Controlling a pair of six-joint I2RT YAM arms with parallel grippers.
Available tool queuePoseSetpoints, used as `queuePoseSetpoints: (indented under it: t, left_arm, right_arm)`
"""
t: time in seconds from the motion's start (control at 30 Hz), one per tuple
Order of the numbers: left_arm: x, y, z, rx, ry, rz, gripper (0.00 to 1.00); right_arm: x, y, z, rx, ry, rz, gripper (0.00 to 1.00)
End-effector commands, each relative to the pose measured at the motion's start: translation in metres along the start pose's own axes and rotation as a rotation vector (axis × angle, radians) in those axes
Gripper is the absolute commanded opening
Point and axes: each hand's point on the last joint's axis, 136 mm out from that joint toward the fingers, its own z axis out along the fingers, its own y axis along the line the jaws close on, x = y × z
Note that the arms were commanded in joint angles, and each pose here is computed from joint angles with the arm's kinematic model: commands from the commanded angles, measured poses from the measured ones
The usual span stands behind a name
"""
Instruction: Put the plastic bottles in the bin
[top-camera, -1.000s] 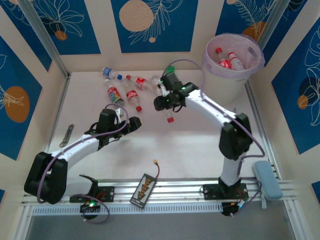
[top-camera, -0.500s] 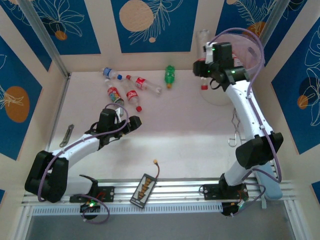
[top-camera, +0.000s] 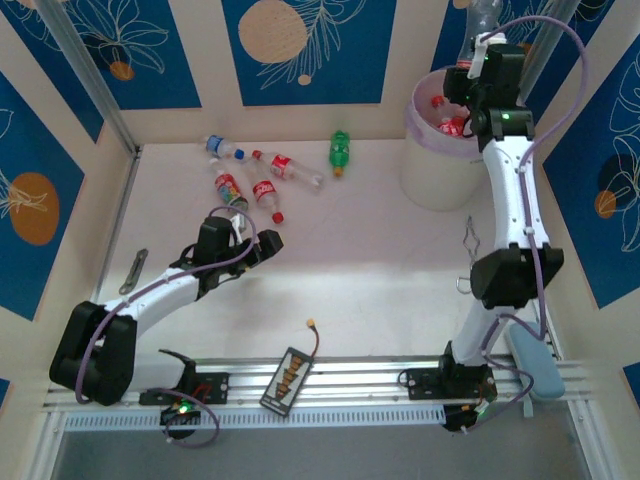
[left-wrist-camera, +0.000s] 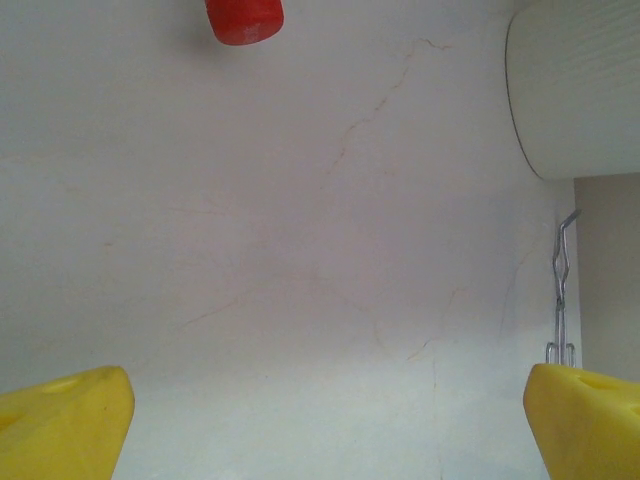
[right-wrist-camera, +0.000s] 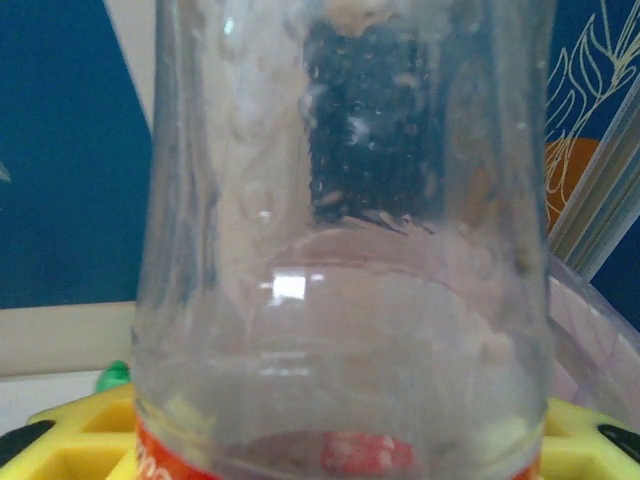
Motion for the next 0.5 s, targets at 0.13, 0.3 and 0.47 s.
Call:
queuePoseSetpoints:
  t: [0.13,0.3,0.47]
  left_arm:
    - [-0.011,-0.012,-0.003,0.025,-0.030,0.001,1.00]
    - [-0.014,-0.013,-0.003,0.021,-0.034,0.005,1.00]
    - [-0.013,-0.015,0.001,0.029,-0.024,0.005,1.00]
  right_arm:
    - [0.024,-0.018,0.046,0.072,0.057,-0.080,0.47]
    - [0.052,-0.022,0.061,0.047,0.134,-0.054,0.47]
    - [0.075,-0.027,0.070,0.037,0.186,-0.003,0.48]
